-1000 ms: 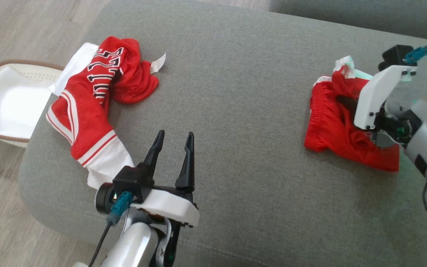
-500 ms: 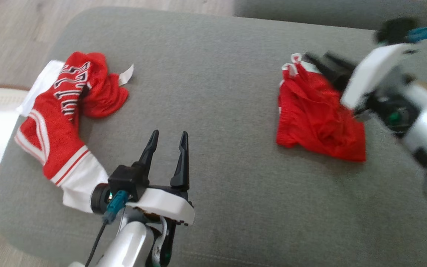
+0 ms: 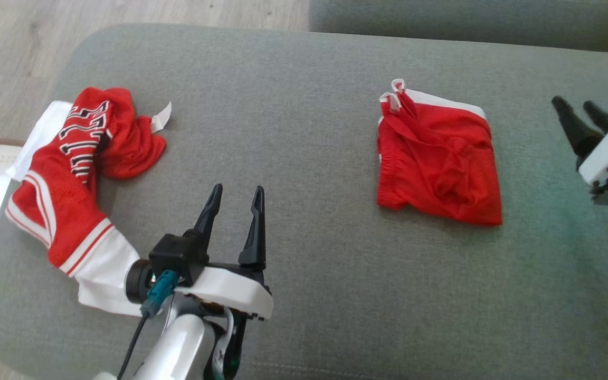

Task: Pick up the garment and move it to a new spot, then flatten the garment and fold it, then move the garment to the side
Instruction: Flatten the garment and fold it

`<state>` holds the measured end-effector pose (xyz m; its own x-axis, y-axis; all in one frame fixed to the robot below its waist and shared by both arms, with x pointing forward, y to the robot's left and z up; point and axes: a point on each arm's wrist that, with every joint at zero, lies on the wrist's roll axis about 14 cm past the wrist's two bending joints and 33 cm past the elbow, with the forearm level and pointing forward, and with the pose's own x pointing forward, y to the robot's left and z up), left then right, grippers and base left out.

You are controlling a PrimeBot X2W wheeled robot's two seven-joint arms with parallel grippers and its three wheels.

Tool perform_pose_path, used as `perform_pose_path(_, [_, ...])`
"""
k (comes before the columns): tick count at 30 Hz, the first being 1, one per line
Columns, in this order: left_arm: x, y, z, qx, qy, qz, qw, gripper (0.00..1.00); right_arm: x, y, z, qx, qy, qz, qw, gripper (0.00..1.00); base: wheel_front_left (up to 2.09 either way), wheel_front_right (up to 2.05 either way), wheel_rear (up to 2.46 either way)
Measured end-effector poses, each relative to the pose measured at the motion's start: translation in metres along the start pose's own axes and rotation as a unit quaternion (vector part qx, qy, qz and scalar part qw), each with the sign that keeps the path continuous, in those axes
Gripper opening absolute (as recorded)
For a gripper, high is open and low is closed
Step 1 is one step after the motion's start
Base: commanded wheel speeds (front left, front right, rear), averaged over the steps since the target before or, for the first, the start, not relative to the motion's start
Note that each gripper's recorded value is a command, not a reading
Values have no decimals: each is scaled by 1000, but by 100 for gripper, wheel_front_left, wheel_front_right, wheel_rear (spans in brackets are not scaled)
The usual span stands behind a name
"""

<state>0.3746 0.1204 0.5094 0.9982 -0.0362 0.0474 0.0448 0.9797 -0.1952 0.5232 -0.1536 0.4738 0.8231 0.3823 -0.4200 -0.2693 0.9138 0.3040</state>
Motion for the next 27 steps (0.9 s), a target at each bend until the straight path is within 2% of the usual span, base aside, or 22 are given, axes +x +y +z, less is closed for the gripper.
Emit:
perform_pose_path(1, [0, 1, 0, 0, 1, 0, 1000, 100, 2, 1, -5, -1, 10, 0, 1000, 66, 0, 0, 0])
perform_pose_path(2, [-1, 2, -1, 0, 1, 2, 1000, 100, 5, 4, -11, -2, 22, 1, 1000, 30, 0, 0, 0])
perform_pose_path(3, [-1, 4, -1, 1, 2, 5, 1000, 100, 8, 6, -16, 0, 32, 3, 999, 0, 0, 0, 0])
perform_pose_path(7, [-4, 11, -3, 3, 5, 16, 1000, 100, 19, 17, -44, 27, 99, 8, 995, 0, 0, 0, 0])
perform_pose_path(11, [-7, 21, -3, 5, 6, 32, 999, 100, 25, 43, -82, 60, 182, 35, 981, 0, 0, 0, 0])
perform_pose_path(17, [-12, 32, -2, 9, 7, 51, 999, 100, 27, 63, -113, 81, 244, 53, 965, 0, 0, 0, 0])
perform_pose_path(21, [-13, 35, -2, 10, 7, 56, 998, 100, 31, 81, -115, 98, 243, 75, 962, 0, 0, 0, 0])
perform_pose_path(27, [-13, 34, -2, 9, 6, 54, 998, 100, 28, 149, -102, 113, 205, 172, 957, 0, 0, 0, 0])
